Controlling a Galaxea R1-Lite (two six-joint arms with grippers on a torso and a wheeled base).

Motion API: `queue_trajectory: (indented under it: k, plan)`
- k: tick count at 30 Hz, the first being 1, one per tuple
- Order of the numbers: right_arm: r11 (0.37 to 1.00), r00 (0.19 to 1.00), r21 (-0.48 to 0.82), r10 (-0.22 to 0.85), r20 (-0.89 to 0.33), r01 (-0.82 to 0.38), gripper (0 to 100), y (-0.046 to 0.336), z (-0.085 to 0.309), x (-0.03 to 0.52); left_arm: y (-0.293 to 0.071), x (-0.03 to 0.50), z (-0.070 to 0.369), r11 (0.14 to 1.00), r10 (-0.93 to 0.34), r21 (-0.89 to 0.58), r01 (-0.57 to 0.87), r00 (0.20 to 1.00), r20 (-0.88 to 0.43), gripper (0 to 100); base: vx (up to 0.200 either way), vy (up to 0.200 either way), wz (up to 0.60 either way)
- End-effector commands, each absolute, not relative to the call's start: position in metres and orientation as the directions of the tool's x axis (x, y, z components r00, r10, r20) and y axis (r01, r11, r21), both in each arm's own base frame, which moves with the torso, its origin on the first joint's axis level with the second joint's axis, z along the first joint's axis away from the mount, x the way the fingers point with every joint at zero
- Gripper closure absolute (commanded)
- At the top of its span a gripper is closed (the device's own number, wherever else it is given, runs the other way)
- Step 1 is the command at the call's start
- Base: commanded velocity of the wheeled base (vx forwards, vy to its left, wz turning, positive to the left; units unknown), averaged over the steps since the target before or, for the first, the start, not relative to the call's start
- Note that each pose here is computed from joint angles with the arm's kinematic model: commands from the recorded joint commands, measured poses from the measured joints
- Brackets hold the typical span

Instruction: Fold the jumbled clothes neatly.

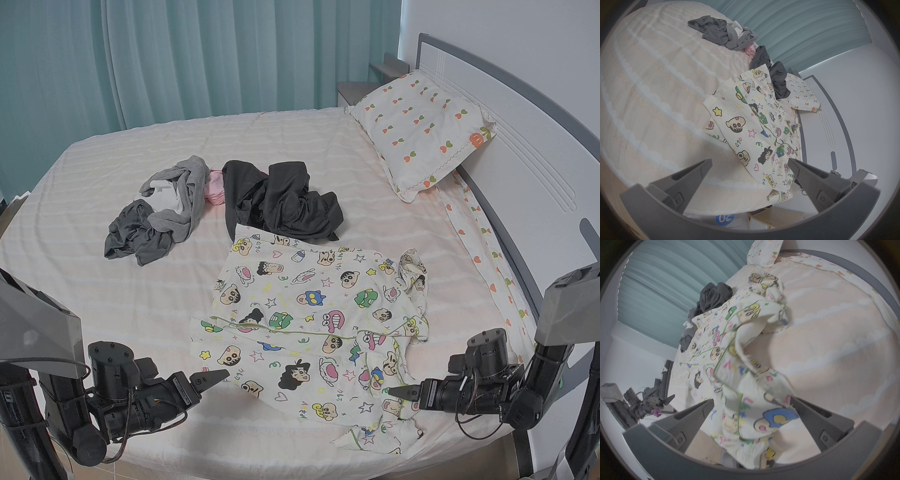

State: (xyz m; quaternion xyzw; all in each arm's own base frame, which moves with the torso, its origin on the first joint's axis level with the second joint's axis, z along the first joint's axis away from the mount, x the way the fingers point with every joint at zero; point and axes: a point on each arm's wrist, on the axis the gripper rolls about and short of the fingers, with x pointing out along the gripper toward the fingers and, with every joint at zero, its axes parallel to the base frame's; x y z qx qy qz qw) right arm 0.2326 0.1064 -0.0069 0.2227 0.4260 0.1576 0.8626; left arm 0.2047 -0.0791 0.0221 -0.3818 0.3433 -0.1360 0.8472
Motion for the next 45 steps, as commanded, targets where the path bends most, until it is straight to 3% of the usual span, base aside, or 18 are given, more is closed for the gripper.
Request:
queue_trajectory:
  k: [1, 9, 13, 18, 27, 32, 38, 45]
  plan:
    - [0.835, 0.528, 0.534, 0.514, -0.676, -0.129, 0, 0.121, -0.008, 0.205, -0.078, 0.202, 0.018, 0.678, -0.488, -0.734, -0.05, 0.716, -0.499, 0, 0.0, 0.0, 0.0]
    - [0.827, 0.462, 0.527, 0.552, -0.694, -0.196, 0, 0.135, -0.011, 0.177, -0.078, 0.202, 0.017, 0.679, -0.487, -0.732, -0.054, 0.713, -0.505, 0, 0.0, 0.0, 0.0]
    - [0.864, 0.55, 0.492, 0.463, -0.696, -0.106, 0, 0.117, -0.007, 0.185, -0.078, 0.202, 0.017, 0.679, -0.487, -0.732, -0.054, 0.713, -0.505, 0, 0.0, 0.0, 0.0]
    - [0.847, 0.671, 0.531, 0.394, -0.628, 0.0, 0, 0.084, 0.009, 0.206, -0.078, 0.202, 0.015, 0.682, -0.486, -0.729, -0.06, 0.708, -0.512, 0, 0.0, 0.0, 0.0]
    - [0.806, 0.784, 0.583, 0.297, -0.546, 0.101, 0, 0.038, 0.019, 0.244, -0.079, 0.202, 0.015, 0.682, -0.487, -0.729, -0.059, 0.708, -0.512, 0, 0.0, 0.0, 0.0]
    - [0.827, 0.79, 0.549, 0.254, -0.558, 0.122, 0, 0.035, 0.003, 0.27, -0.079, 0.202, 0.014, 0.682, -0.487, -0.729, -0.06, 0.707, -0.513, 0, 0.0, 0.0, 0.0]
    - [0.923, 0.761, 0.362, 0.138, -0.634, 0.134, 0, 0.04, -0.016, 0.3, -0.079, 0.203, 0.013, 0.685, -0.479, -0.725, -0.067, 0.708, -0.518, 0, 0.0, 0.0, 0.0]
    - [0.968, 0.727, 0.247, 0.133, -0.674, 0.052, 0, 0.06, -0.009, 0.296, -0.079, 0.202, 0.013, 0.687, -0.477, -0.724, -0.067, 0.709, -0.519, 0, 0.0, 0.0, 0.0]
